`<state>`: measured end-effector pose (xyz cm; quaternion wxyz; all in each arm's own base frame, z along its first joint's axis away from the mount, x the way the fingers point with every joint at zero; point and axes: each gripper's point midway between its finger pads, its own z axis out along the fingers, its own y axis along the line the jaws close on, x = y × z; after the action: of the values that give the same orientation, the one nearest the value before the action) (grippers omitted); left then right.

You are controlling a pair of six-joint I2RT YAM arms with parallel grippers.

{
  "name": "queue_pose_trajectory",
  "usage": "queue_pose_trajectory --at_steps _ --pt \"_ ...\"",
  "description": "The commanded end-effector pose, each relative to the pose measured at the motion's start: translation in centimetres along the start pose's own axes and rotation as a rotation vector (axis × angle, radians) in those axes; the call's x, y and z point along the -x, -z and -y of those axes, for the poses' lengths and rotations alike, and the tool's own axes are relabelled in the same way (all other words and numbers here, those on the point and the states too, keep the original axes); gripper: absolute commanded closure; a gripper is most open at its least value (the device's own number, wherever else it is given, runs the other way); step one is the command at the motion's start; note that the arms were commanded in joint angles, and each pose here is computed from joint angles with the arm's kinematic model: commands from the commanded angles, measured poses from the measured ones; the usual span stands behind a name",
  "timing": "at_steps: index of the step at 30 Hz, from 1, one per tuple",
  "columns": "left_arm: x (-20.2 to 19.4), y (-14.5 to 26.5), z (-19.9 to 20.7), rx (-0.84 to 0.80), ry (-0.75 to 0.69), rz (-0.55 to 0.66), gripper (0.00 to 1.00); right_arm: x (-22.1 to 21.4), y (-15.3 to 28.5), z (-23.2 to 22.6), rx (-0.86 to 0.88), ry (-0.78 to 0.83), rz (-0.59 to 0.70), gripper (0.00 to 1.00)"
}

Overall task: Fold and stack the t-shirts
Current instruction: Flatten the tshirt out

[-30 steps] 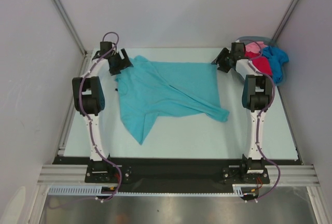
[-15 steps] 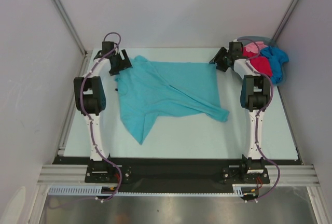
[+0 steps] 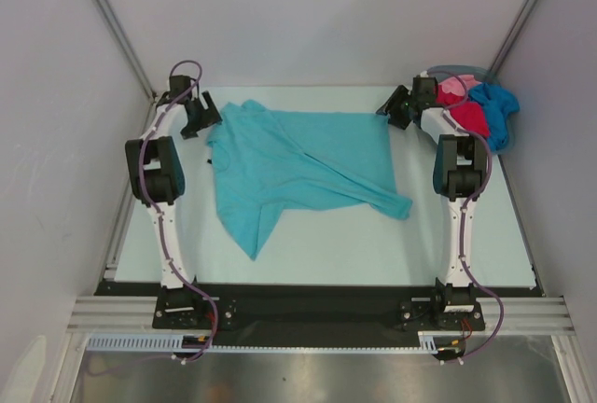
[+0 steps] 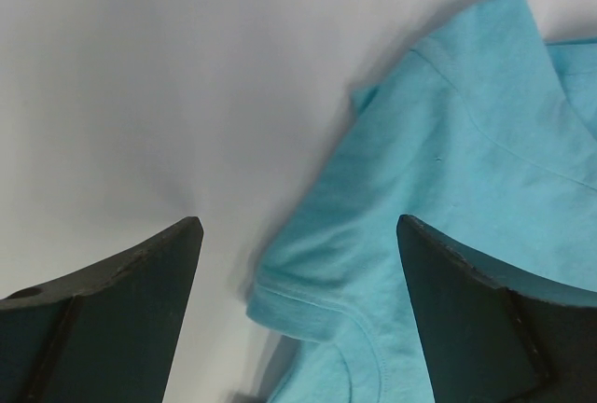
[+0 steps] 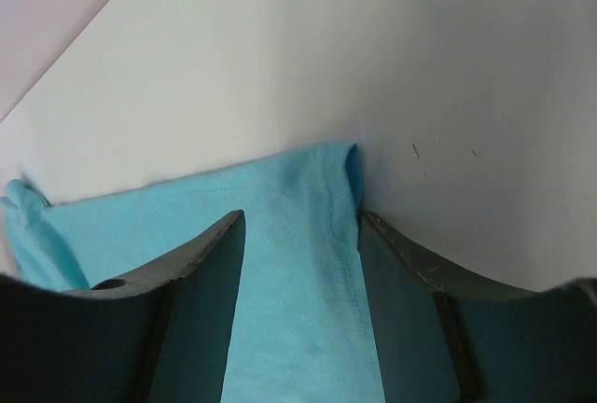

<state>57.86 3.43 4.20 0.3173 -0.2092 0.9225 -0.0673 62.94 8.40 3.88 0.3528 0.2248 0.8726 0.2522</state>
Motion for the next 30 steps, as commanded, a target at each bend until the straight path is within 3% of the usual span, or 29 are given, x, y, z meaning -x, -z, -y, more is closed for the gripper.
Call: queue_pose_trajectory --at_steps 1,20,30 --pt "0.9 -0.1 -0.7 0.023 -0.014 0.016 0.08 -3.2 0.0 2.9 -0.087 -0.033 -0.092 0.42" --pt "-0.4 -0.4 3.9 -0.075 -0.051 -0.013 0.09 -3.5 -0.2 2.2 -0.066 -0.05 -0.095 0.43" --pt "-1.5 -0.4 4.8 -0.086 -0.063 -0.036 0.15 -3.9 -0.9 1.0 -0.046 -0.052 -0.107 0.57"
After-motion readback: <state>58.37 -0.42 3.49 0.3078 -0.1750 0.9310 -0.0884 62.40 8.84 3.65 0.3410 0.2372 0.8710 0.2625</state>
